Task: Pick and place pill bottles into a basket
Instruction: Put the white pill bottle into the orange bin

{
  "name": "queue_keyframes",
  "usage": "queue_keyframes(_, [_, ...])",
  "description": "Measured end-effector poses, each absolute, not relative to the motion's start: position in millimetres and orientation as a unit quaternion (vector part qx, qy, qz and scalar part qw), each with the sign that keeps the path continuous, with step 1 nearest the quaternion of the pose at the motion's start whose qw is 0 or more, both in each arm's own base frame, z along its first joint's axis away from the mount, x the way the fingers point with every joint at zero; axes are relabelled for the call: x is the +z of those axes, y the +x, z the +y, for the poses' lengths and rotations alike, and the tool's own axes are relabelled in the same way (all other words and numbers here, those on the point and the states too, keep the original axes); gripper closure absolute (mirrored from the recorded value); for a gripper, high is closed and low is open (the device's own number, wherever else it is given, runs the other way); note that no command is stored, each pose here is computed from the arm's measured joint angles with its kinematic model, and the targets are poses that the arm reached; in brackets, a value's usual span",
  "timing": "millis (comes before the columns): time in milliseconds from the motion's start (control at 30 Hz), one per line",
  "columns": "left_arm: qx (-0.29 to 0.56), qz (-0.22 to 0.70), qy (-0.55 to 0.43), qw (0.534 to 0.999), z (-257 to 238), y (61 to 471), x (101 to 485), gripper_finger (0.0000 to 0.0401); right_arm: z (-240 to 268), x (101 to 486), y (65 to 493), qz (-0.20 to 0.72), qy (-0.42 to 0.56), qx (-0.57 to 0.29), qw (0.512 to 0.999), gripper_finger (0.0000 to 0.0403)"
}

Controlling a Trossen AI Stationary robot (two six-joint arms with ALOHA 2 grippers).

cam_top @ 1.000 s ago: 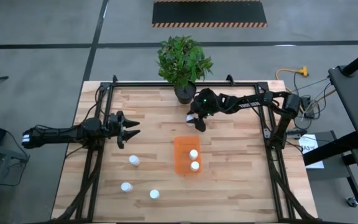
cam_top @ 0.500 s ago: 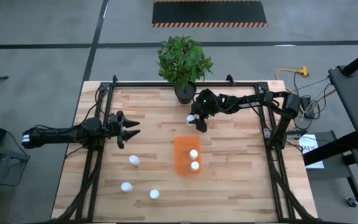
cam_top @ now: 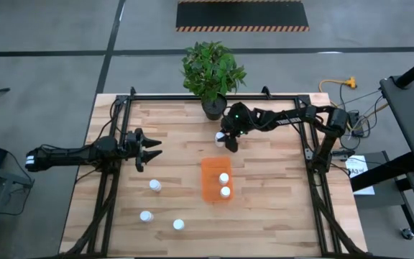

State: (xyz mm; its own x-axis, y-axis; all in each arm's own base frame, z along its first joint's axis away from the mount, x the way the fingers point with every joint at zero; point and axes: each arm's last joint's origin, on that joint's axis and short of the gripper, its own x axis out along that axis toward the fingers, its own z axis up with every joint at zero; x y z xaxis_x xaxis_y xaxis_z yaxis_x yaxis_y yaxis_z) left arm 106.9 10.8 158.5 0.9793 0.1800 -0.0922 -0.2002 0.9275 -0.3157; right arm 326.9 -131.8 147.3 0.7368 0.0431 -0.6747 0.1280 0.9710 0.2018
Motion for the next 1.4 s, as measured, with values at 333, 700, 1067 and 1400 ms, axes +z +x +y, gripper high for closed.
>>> queue_keyframes(333, [0.097,0.031,-0.164,0.981,11,107,158,0.0201,-127,171,336,0.368,0.116,0.003,0.923,0.0256])
queue_keyframes(700, [0.097,0.031,-0.164,0.981,11,107,158,0.0201,-101,208,350,0.413,0.086,0.054,0.905,0.0255])
queue_keyframes(1067, [0.097,0.031,-0.164,0.981,11,107,158,0.0201,-64,233,351,0.411,0.093,0.044,0.906,0.0256])
queue_keyframes(1400, [0.097,0.031,-0.164,0.981,11,107,158,0.0201,-28,246,347,0.404,0.067,0.031,0.912,0.0257])
